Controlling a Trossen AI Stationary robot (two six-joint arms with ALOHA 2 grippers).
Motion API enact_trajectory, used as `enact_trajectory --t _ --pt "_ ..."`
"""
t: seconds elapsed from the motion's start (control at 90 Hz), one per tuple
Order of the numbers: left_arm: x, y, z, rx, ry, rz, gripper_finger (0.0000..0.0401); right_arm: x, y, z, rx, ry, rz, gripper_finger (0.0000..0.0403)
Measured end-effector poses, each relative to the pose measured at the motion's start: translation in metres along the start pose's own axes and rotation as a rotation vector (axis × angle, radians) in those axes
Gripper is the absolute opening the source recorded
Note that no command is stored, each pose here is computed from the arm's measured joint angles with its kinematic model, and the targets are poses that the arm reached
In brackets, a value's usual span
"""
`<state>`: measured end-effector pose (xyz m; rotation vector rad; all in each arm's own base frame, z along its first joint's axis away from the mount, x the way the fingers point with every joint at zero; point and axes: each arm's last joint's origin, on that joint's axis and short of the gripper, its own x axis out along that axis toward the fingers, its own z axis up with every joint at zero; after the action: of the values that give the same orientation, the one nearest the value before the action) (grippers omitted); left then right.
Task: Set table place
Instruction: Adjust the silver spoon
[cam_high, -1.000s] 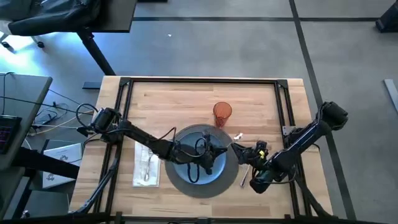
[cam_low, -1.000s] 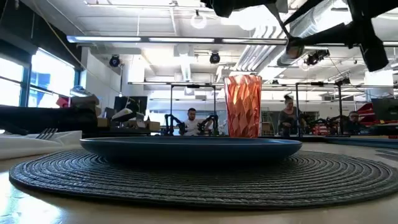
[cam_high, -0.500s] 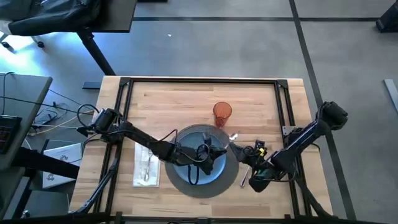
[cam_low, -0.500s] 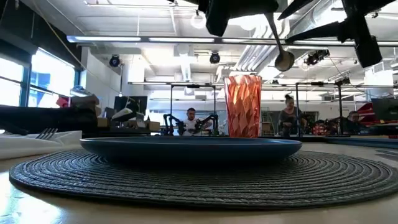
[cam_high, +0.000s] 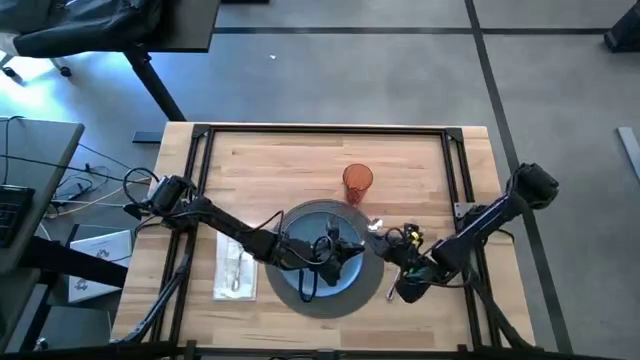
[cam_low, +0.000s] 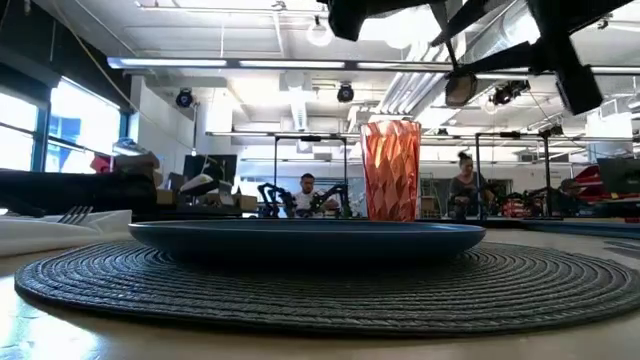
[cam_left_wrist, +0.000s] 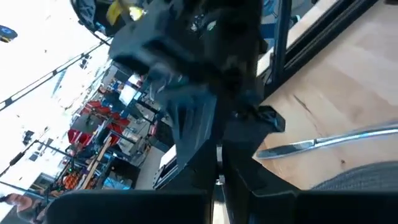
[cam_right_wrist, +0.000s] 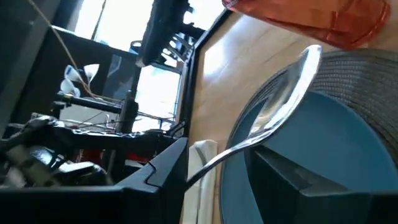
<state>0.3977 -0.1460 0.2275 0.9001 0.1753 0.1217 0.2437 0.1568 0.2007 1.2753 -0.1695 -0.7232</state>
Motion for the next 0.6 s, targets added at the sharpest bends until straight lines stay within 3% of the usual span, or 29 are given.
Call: enact_trajectory --t 0.178,0.389,0.6 --pt "-0.0002 -0.0001 0.0005 0.01 -0.004 0.0 0.0 0.0009 0.0033 -0.0003 -0.047 -0.027 0.025 0.0114" --pt "-0.0003 -0.0014 0.0 -0.003 -0.008 -0.018 0.0006 0.0001 0.0057 -0.0002 -0.071 -0.056 0.044 0.0019" --pt "-0.0008 -0.005 -0.0022 -0.015 0.011 -0.053 0.0038 0.0 0.0053 0.0006 -0.155 -0.073 0.044 0.0007"
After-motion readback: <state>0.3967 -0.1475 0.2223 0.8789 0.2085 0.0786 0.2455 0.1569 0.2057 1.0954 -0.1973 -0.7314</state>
